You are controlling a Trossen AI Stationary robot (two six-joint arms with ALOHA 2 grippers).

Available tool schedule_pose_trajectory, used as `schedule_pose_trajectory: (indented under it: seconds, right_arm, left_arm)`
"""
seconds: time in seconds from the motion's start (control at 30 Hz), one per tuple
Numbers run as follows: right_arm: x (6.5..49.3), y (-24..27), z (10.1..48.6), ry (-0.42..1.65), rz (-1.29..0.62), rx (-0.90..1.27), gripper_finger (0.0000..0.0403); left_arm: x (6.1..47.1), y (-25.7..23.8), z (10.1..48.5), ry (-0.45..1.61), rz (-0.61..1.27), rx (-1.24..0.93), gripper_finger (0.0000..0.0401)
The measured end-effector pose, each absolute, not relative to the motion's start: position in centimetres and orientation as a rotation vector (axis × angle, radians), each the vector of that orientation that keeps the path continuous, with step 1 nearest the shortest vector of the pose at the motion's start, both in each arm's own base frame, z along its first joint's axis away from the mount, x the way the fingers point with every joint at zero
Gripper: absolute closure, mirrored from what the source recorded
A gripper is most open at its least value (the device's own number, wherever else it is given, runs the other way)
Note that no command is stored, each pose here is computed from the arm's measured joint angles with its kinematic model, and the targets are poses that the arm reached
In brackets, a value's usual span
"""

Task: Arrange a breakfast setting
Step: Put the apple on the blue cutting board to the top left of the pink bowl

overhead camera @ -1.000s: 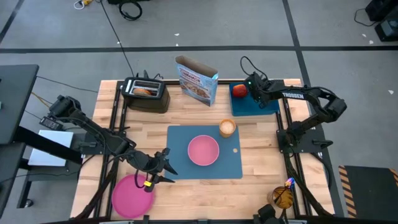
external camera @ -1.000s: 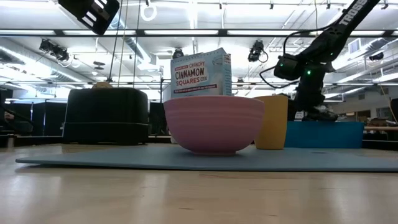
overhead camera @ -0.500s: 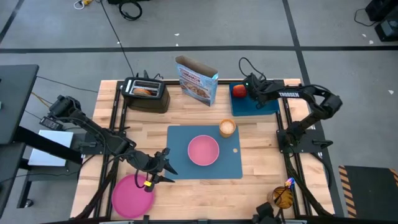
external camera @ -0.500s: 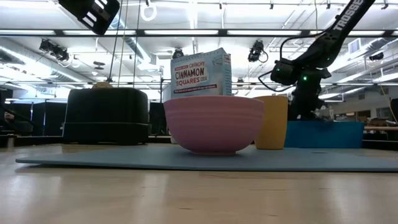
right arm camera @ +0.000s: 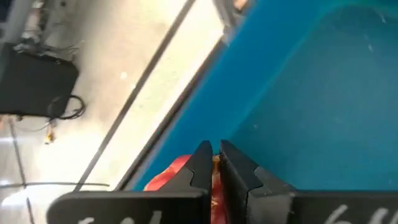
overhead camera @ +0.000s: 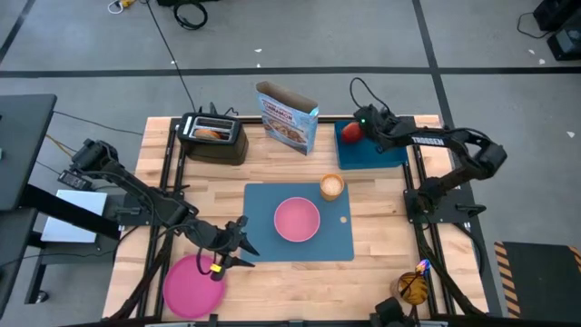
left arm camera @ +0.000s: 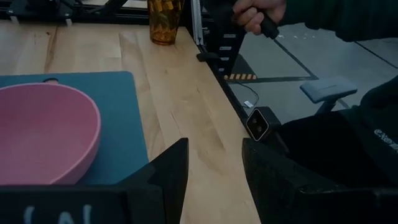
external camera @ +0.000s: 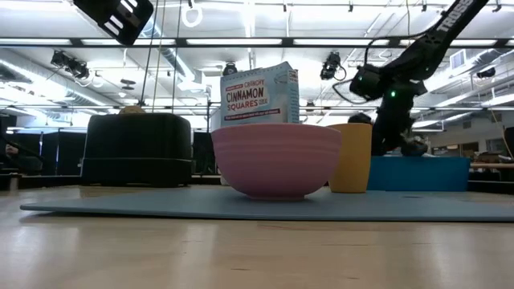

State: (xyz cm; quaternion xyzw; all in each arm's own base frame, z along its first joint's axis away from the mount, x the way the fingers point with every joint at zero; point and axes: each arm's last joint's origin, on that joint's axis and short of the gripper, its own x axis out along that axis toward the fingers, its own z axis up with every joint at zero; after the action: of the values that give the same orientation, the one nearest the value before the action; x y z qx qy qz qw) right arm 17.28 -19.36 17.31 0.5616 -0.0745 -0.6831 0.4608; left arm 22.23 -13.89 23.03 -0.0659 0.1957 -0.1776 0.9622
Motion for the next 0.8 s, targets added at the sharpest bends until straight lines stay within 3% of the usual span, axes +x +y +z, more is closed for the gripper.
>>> schedule_pose_trajectory:
  seconds: [0.53,0.8]
  right_arm:
    - [16.6,-12.3,26.8,-0.219,-1.392,0.845,0.0384]
    - [18.9,-6.7,29.8,-0.194,-1.093,0.58,0.0385]
  left_arm:
    - [19.5,-12.1,27.2,0.243,-0.392,-0.105,0.0244]
    - [18.4,-11.1,28.6,0.177,-0.389,-0.077,0.0244]
